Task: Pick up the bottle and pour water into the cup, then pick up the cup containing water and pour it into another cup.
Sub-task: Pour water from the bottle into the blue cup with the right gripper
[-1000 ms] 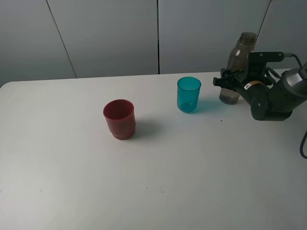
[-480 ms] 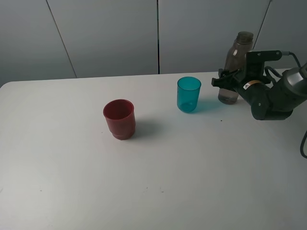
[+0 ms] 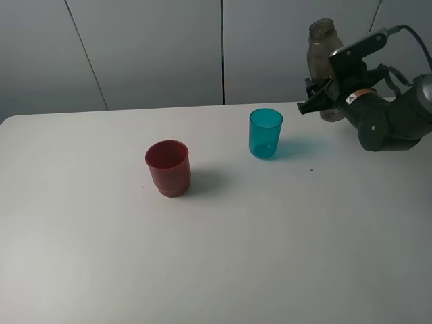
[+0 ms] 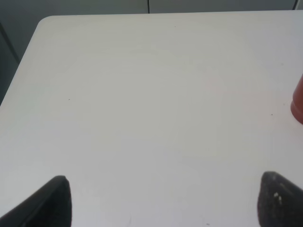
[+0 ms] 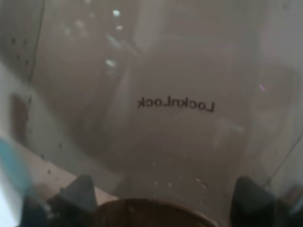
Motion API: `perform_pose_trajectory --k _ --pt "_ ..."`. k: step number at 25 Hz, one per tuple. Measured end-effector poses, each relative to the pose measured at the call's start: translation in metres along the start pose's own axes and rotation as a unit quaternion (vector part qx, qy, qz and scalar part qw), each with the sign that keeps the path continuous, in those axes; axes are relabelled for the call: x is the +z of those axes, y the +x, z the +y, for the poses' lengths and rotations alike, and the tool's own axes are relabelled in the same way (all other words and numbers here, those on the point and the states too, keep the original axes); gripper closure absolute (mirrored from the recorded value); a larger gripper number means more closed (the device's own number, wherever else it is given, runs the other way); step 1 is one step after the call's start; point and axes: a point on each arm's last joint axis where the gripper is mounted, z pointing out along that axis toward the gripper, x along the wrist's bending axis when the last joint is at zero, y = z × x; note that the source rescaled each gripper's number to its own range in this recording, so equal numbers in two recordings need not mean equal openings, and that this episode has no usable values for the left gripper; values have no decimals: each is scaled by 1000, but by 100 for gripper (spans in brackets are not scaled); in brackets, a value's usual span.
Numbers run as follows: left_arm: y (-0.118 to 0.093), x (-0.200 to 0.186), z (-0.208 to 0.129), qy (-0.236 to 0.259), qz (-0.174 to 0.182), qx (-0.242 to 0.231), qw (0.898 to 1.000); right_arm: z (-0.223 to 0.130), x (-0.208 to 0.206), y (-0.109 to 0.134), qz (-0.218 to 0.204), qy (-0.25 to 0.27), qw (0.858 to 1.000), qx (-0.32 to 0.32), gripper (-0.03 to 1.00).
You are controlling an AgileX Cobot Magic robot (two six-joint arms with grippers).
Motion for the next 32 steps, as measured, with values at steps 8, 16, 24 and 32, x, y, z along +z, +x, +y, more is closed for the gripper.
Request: perform_pose_trajectory --k 8,16,24,32 --pt "0 0 0 0 0 -1 1000 6 -1 14 19 -7 988 -155 97" --pt "0 0 0 0 0 -1 1000 6 -1 14 18 -9 960 -281 97" --pt "0 0 0 0 0 -1 1000 5 -1 14 18 -9 923 -384 97" --pt "0 0 0 0 0 -1 1000 4 -1 14 19 -5 898 -439 97"
